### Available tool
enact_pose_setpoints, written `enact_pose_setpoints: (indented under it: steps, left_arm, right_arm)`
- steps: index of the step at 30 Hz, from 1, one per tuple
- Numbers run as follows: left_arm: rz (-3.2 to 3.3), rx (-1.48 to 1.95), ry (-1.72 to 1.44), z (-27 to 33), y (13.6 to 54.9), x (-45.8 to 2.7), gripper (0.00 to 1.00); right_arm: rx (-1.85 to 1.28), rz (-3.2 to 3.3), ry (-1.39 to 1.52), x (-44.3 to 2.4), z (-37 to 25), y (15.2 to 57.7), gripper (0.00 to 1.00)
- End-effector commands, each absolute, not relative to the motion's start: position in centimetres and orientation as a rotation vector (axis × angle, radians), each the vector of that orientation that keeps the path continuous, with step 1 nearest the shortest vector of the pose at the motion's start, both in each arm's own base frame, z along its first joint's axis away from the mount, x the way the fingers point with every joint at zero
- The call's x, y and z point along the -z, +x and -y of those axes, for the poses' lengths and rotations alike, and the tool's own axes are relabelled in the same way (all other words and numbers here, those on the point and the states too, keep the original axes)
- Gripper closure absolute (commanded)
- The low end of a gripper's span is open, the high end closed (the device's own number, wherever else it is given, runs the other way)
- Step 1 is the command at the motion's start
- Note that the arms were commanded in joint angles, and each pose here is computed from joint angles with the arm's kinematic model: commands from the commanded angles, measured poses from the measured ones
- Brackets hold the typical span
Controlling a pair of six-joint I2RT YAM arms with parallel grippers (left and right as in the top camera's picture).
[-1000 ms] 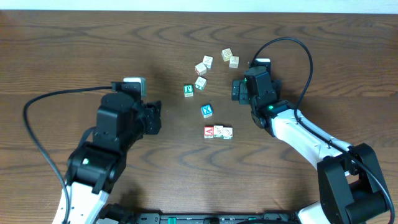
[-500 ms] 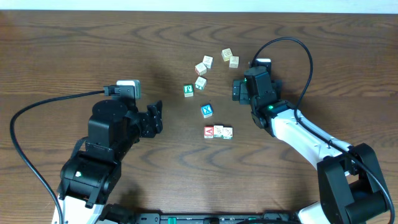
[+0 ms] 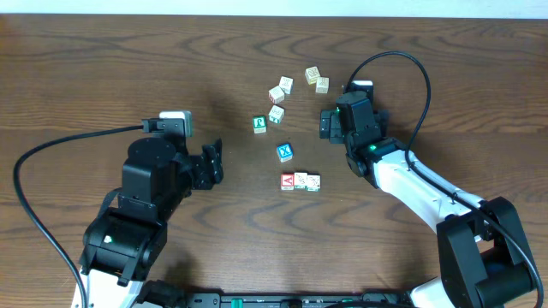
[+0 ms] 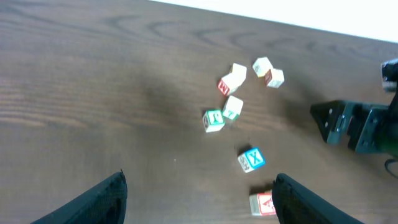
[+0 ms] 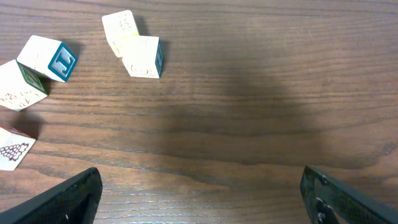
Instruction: Lift 3 blocks
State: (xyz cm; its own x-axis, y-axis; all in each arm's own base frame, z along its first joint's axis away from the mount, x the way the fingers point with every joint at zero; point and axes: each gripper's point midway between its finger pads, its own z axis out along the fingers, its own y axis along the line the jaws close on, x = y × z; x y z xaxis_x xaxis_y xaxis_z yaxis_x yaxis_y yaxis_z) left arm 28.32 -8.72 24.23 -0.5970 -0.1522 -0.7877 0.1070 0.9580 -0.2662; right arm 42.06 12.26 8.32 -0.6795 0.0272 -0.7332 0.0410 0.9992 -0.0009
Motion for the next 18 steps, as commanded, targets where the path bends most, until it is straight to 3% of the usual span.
enact_pose_setpoints:
  steps: [1,10,18]
  left_arm:
    - [-2.094,0.345,-0.046,8.4,29.2,-26.6,0.25]
    - [-1.841,0.24,0.164,9.1,31.7,-31.8,0.25]
    - [-1.558,0.135,0.28,8.8,30.5,-37.0,0.25]
  right_arm:
    - [0.031,-2.317,0.038,-8.4,-12.2,42.3,0.01]
    - [0.031,-2.317,0.038,-8.4,-12.2,42.3,0.01]
    - [0.031,-2.317,0.038,-8.4,-12.2,42.3,0.01]
